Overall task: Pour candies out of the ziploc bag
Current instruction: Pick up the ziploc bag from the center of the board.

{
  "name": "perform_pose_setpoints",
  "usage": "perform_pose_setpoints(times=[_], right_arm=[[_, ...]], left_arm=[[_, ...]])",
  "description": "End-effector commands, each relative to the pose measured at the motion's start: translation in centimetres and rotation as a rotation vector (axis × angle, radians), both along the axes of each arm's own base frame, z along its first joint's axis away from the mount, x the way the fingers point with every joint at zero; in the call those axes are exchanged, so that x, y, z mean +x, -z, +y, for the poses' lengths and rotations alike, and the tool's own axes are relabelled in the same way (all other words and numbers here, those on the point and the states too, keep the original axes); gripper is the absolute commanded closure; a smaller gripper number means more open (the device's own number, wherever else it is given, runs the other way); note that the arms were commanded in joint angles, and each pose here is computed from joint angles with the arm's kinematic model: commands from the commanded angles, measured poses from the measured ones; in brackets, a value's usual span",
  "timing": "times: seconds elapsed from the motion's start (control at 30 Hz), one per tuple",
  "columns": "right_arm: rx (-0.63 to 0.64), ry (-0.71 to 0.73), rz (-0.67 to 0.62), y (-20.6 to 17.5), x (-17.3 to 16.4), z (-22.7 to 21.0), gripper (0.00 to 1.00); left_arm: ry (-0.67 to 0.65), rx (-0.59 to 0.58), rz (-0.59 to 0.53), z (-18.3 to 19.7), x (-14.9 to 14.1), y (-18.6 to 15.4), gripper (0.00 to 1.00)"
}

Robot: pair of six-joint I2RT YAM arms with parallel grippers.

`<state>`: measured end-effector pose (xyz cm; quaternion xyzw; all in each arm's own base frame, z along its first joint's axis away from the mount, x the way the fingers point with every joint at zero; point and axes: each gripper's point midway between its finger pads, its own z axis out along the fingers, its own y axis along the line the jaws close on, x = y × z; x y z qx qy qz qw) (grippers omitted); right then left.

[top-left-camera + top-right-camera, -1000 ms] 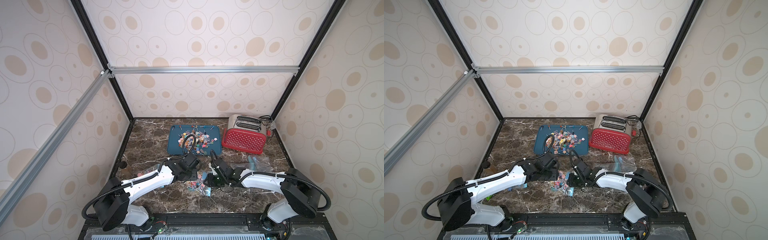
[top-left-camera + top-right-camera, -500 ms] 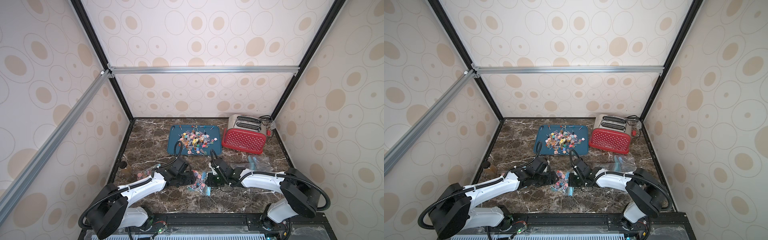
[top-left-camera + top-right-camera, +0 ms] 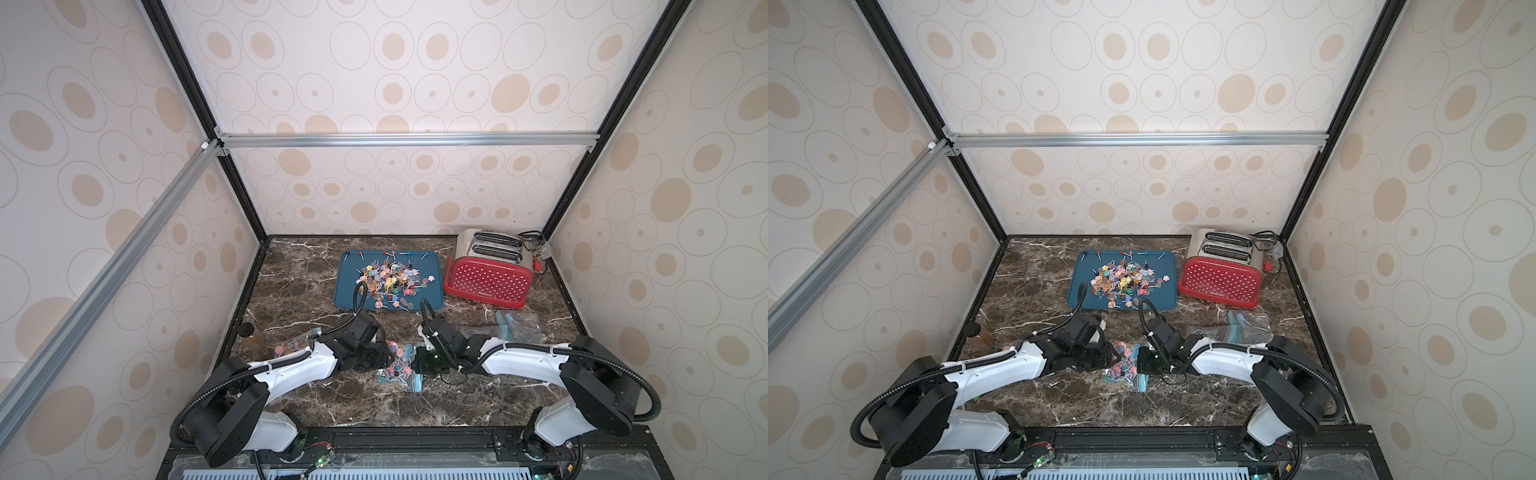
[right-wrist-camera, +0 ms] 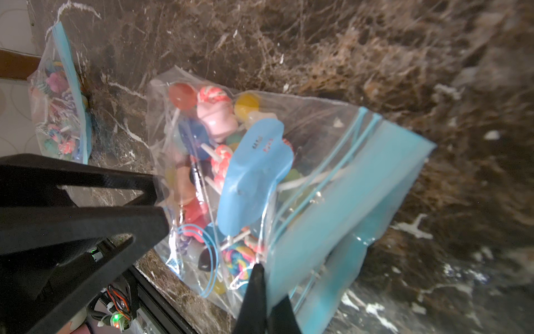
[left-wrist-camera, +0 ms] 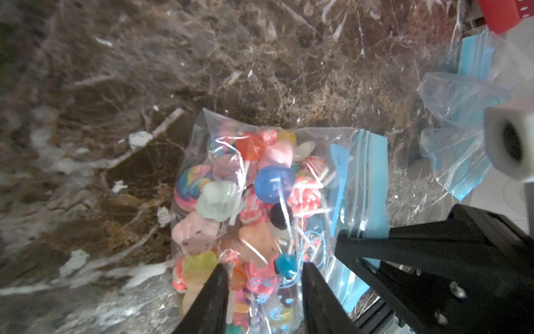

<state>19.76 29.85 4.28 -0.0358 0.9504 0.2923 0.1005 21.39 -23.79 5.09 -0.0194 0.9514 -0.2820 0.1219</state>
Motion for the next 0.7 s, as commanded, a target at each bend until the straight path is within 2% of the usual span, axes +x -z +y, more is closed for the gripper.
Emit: perform_pose_setpoints(times=[0.0,0.23,0.4,0.5,0.67], right_arm=[[0.010,0.001,-0.016,-0.9,0.3,0.2,1.00],[0.010,-0.002,-0.020,-1.0,0.3,0.2,1.00],[0.010,-0.001,-0.021,-1.0,0.4,0.2,1.00],[0.010,-0.002,-0.019,-1.0,0.4,0.2,1.00],[0.010,-0.003,-0.017,-0.9,0.3,0.3,1.00]], left_arm=[[0.003,-0.020,-0.003,-0.2,0.2,-0.4,0.63],[0.006,0.079,0.036,1.2,-0.4,1.0,0.63],[0.014,0.184,0.050,2.8,-0.8,1.2,0.56],[0.015,0.186,0.043,2.9,-0.7,1.0,0.54],[0.016,0.139,0.029,2.0,-0.3,0.8,0.57]])
